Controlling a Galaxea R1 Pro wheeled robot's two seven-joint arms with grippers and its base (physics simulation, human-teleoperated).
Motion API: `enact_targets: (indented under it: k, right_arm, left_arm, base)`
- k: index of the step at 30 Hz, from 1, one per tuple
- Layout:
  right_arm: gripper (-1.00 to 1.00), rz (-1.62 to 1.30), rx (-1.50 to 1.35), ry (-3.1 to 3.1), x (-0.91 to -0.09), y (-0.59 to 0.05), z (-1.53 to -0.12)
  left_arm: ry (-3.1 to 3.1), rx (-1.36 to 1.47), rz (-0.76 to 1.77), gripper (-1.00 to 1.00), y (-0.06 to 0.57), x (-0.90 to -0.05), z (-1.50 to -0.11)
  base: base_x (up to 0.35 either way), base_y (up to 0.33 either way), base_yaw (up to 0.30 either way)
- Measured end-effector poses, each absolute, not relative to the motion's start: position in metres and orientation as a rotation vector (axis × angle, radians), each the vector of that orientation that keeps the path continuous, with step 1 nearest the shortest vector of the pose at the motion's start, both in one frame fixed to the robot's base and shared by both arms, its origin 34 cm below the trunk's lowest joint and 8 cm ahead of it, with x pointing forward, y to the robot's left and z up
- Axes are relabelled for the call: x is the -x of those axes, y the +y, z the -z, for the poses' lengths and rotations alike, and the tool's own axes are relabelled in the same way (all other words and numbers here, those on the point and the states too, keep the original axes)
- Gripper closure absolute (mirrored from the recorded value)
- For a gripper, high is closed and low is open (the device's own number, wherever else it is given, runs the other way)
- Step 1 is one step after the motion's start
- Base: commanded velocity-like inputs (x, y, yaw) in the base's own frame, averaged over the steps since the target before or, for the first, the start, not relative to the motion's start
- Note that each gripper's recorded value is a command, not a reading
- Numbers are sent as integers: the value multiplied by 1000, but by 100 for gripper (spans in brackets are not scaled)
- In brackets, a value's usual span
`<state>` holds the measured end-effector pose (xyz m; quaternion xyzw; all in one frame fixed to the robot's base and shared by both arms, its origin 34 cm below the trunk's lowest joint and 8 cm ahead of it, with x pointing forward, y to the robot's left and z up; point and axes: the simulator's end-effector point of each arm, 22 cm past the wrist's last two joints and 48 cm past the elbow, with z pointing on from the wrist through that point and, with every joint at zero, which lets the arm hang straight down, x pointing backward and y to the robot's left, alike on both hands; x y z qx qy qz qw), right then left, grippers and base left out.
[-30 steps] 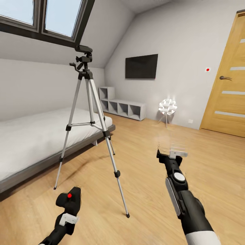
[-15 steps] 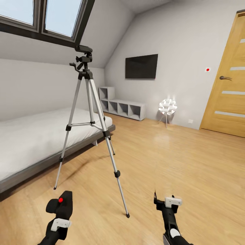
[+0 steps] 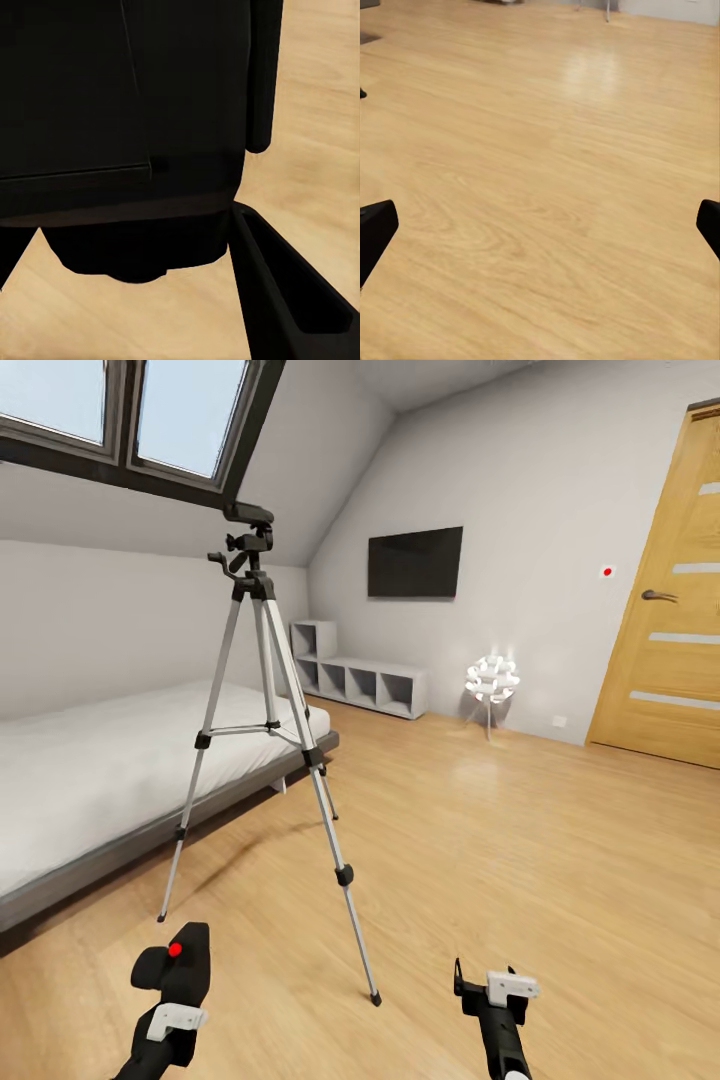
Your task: Attach the digital camera to the camera tripod in the bedroom.
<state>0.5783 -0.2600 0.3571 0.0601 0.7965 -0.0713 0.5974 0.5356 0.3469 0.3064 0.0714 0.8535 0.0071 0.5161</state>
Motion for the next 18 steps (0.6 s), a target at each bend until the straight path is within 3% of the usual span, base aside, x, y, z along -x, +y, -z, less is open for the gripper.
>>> enact_targets:
  k: [18]
  right_arm:
    - [-100, 164, -147, 1771, -587, -262, -397]
  left_arm:
    - [1982, -167, -19, 100, 344, -547, -340]
  base:
    - [0, 0, 0]
